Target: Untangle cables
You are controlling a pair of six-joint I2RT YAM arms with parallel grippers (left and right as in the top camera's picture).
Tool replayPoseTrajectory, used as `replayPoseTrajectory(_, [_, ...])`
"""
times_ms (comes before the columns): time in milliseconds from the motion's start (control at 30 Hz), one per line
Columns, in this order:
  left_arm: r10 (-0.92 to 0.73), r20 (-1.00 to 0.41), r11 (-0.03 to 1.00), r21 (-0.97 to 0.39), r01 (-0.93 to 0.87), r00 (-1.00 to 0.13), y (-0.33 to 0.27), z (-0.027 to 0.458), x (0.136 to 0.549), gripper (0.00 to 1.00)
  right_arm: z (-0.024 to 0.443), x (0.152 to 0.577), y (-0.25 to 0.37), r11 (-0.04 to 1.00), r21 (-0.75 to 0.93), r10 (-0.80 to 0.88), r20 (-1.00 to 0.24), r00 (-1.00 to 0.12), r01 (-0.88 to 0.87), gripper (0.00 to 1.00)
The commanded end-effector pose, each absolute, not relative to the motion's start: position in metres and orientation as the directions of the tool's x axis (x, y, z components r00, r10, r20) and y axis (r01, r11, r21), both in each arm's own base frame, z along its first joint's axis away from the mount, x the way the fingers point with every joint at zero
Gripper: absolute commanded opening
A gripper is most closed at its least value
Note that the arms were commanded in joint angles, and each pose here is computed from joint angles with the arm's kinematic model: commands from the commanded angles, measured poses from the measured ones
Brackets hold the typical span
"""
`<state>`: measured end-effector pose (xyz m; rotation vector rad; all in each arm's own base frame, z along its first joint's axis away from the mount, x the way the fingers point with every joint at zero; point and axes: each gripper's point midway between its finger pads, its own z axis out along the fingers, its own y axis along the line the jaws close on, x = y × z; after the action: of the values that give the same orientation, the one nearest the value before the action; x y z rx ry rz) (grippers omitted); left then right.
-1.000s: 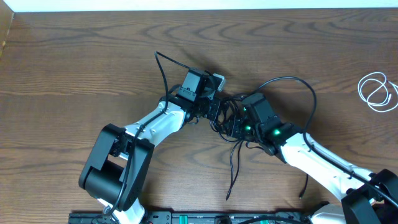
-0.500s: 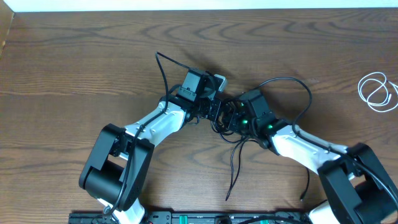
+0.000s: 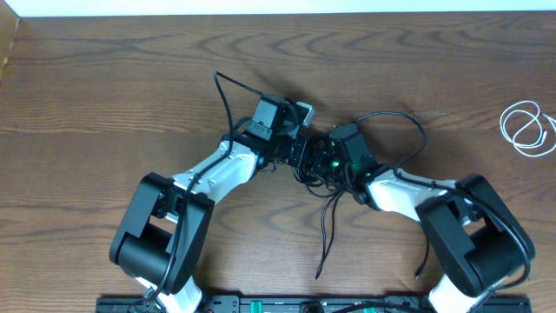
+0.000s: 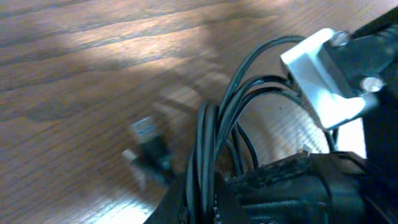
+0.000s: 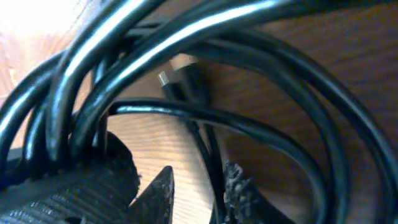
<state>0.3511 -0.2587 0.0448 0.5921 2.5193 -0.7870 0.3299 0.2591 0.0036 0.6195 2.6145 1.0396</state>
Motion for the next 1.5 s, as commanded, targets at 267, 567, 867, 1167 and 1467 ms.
replayPoseTrajectory(267, [0.285, -0.518, 0.725, -0.434, 0.535, -0.806, -0.265, 0.047, 0.346, 0.08, -0.035, 0.284, 0.264, 0.641, 0.641, 0.421, 0.167, -0.891, 0.423, 0.19])
replayPoseTrajectory(567, [0.285, -0.519, 0.725, -0.434, 0.535, -0.806, -0.265, 0.047, 0.346, 0.08, -0.039, 0.276, 0.261, 0.690, 0.636, 0.344, 0.132, -0.930, 0.345, 0.33])
replayPoseTrajectory(867, [0.285, -0.518, 0.725, -0.434, 0.535, -0.806, -0.265, 0.047, 0.346, 0.08, -0.037, 0.276, 0.263, 0.687, 0.643, 0.339, 0.130, -0.932, 0.339, 0.31])
replayPoseTrajectory(1167, [0.285, -0.518, 0.725, -0.435, 0.535, -0.807, -0.265, 0.047, 0.346, 0.08, -0.035, 0.280, 0.264, 0.689, 0.659, 0.320, 0.098, -0.942, 0.302, 0.05])
replayPoseTrajectory(1467, [0.284, -0.519, 0.724, -0.434, 0.535, -0.806, -0.265, 0.047, 0.347, 0.08, -0.037, 0.287, 0.256, 0.723, 0.654, 0.277, 0.023, -0.961, 0.224, 0.01])
